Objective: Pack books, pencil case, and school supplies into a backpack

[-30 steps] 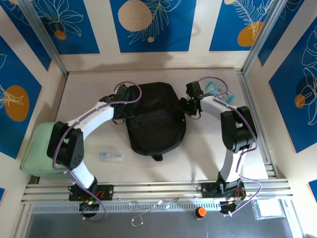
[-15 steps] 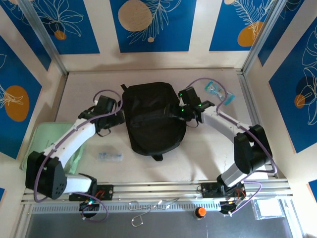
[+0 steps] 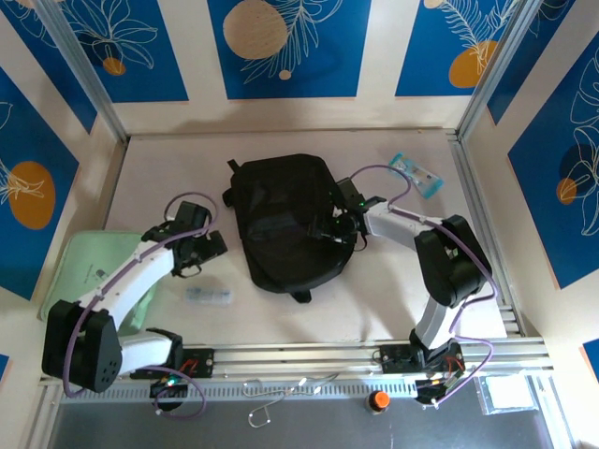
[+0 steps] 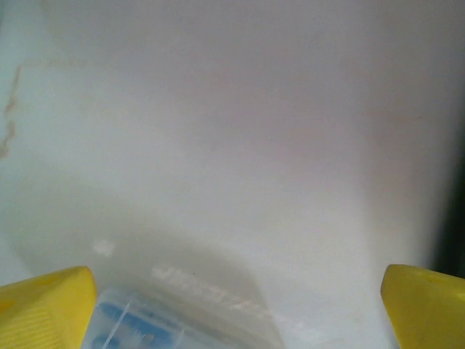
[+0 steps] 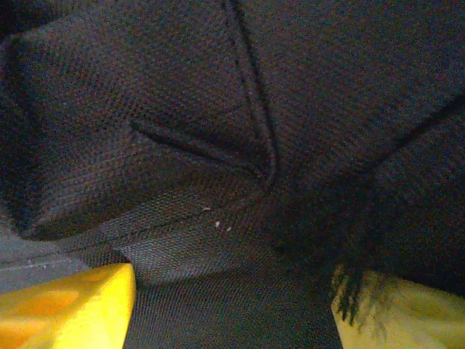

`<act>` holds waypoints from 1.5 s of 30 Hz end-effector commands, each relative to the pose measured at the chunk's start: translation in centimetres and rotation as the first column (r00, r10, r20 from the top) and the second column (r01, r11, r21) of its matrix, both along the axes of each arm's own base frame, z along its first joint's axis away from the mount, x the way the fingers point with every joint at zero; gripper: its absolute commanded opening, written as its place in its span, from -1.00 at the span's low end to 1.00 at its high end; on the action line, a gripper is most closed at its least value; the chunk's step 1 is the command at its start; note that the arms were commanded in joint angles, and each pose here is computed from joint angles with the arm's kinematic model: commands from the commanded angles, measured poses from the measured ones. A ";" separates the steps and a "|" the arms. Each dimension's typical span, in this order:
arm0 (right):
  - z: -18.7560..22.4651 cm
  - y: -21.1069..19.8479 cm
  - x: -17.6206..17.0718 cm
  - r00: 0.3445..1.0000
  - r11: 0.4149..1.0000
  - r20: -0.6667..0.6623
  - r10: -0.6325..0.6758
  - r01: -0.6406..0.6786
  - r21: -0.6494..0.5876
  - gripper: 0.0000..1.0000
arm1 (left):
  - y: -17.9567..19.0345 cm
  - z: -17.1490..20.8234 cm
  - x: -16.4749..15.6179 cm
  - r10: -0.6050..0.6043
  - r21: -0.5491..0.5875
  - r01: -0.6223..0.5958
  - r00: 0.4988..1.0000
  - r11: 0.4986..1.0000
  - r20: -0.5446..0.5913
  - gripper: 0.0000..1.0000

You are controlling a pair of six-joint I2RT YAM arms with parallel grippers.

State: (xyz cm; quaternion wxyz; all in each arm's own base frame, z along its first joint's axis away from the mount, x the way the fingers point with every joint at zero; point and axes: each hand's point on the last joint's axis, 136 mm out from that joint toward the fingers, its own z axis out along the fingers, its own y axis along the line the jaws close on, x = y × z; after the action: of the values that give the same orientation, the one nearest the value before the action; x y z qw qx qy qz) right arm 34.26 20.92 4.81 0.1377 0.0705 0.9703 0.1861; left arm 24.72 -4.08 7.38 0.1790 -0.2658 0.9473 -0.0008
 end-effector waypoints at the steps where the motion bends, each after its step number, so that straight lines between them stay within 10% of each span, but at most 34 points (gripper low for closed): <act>1: -1.8 -3.4 0.3 0.997 0.991 -0.031 -0.072 0.068 -0.112 0.44 | 1.6 -1.0 -3.2 0.183 0.010 -0.183 0.980 0.983 -0.081 0.99; 26: 3.9 -2.3 0.2 0.991 0.997 0.111 -0.076 0.078 -0.010 0.73 | 0.1 -5.5 -6.8 0.429 -0.072 -0.440 0.893 0.895 -0.136 0.71; 45: 4.0 -2.3 0.3 0.989 0.996 0.122 -0.087 0.088 0.001 0.69 | -1.1 -5.8 -4.6 0.363 -0.081 -0.373 0.925 0.924 -0.111 -0.03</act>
State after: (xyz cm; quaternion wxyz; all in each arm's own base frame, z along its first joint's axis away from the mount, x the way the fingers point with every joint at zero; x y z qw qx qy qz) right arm 34.74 18.74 8.12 0.1956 0.0968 0.9592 0.1800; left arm 18.25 -4.08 1.44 0.0958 -0.4499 0.8875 0.0290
